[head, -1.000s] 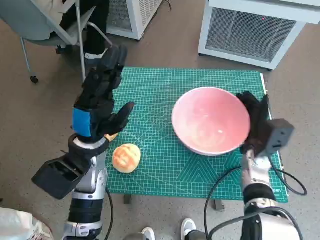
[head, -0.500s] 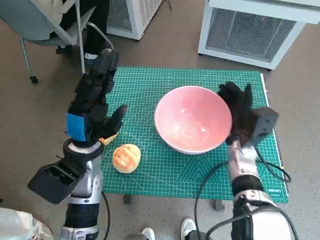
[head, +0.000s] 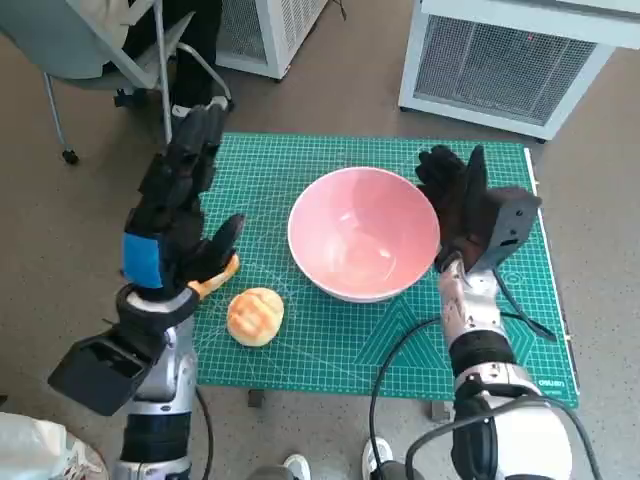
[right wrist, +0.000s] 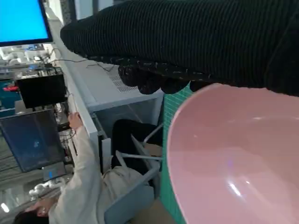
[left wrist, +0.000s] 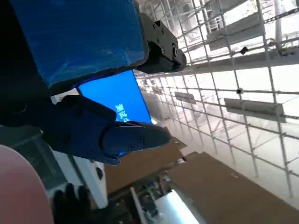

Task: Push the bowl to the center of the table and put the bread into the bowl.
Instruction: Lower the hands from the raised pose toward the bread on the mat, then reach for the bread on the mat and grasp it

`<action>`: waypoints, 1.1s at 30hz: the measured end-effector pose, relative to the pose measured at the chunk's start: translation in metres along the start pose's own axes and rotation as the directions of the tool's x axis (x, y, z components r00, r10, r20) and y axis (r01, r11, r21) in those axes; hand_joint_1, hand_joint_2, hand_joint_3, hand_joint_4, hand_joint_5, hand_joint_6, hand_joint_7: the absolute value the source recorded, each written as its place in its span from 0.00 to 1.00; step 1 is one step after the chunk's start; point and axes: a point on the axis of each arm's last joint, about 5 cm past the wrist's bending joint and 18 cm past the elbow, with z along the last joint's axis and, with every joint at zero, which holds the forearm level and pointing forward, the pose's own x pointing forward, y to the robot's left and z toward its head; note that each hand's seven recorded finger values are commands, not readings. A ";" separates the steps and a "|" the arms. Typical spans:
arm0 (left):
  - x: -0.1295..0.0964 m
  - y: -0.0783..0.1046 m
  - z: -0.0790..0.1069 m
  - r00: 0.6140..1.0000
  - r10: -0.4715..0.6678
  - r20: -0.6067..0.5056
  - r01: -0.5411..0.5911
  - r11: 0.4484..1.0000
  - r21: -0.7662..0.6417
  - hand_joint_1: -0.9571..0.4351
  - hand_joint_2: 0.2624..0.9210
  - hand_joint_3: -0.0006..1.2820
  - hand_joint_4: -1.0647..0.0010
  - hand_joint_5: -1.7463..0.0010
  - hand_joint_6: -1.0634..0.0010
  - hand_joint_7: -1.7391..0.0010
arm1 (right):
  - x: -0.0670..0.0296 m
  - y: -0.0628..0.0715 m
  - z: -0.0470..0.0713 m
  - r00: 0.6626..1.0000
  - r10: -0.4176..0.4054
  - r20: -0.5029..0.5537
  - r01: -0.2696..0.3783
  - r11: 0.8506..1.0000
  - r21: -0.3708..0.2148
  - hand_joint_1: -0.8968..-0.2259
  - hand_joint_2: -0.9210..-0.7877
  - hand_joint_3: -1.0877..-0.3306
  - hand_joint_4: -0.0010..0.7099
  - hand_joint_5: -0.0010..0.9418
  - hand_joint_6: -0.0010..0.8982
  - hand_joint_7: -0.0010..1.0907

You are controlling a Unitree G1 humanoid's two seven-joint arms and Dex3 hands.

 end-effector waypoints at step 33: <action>0.001 0.073 0.059 0.585 0.121 -0.802 0.608 0.590 0.532 0.22 1.00 0.10 0.85 1.00 0.73 0.99 | -0.0195 -0.011 0.085 0.412 0.437 0.800 -0.195 0.900 -0.390 0.42 0.00 0.45 0.36 0.01 0.28 0.19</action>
